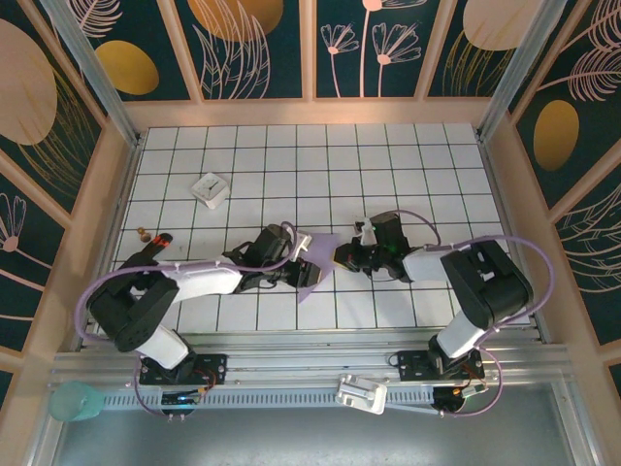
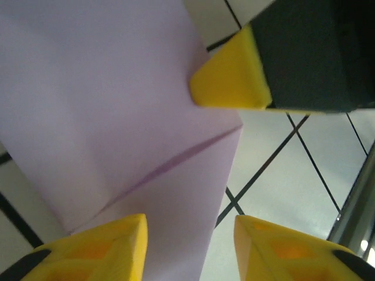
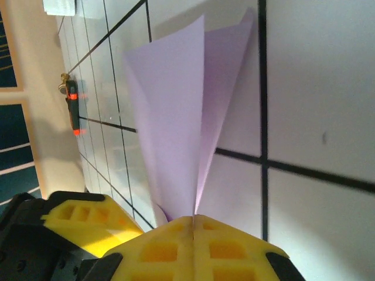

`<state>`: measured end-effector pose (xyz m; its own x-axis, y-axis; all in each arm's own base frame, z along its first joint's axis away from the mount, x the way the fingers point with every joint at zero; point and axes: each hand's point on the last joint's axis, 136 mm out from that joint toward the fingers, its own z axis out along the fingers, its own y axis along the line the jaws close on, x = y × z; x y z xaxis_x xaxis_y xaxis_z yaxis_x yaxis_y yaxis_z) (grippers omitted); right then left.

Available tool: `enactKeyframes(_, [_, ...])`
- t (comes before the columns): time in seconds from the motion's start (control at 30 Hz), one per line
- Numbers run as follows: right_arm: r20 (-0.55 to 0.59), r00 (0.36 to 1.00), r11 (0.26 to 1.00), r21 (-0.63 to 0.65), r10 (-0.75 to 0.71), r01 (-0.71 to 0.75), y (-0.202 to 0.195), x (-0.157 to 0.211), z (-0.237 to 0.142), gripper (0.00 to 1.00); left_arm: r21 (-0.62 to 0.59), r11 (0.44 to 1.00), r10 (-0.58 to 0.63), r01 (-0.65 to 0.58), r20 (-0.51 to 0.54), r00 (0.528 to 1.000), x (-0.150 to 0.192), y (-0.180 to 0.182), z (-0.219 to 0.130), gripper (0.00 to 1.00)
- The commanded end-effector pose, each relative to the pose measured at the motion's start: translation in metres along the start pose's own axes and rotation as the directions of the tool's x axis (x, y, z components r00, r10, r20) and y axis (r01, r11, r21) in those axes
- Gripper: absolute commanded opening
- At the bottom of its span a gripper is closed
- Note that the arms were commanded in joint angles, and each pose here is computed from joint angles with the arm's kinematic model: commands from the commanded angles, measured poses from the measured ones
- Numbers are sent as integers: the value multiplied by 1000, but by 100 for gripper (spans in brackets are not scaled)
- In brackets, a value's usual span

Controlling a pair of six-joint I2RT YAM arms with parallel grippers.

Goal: Fold a paper plane with a square sheet of paper (pick it up from the middle)
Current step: Fold the wing for the fifth time at the center of the table.

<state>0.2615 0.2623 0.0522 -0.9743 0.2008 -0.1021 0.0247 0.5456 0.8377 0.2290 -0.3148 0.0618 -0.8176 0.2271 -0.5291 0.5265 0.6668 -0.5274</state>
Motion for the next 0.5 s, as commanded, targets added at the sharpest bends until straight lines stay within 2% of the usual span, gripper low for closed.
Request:
enactKeyframes(0.0, [49,990,989,56,133,-136,11,-3,-5,0,-99,989,111,-106,55,992,-13,-10,-9,48])
enactKeyframes(0.17, [74,968,968,66,238,-243,18,4,-8,0,-176,973,165,-150,74,984,-11,-14,-8,52])
enactKeyframes(0.47, [96,956,957,58,277,-283,28,2,-12,0,-296,931,235,-213,39,971,-1,-10,0,59])
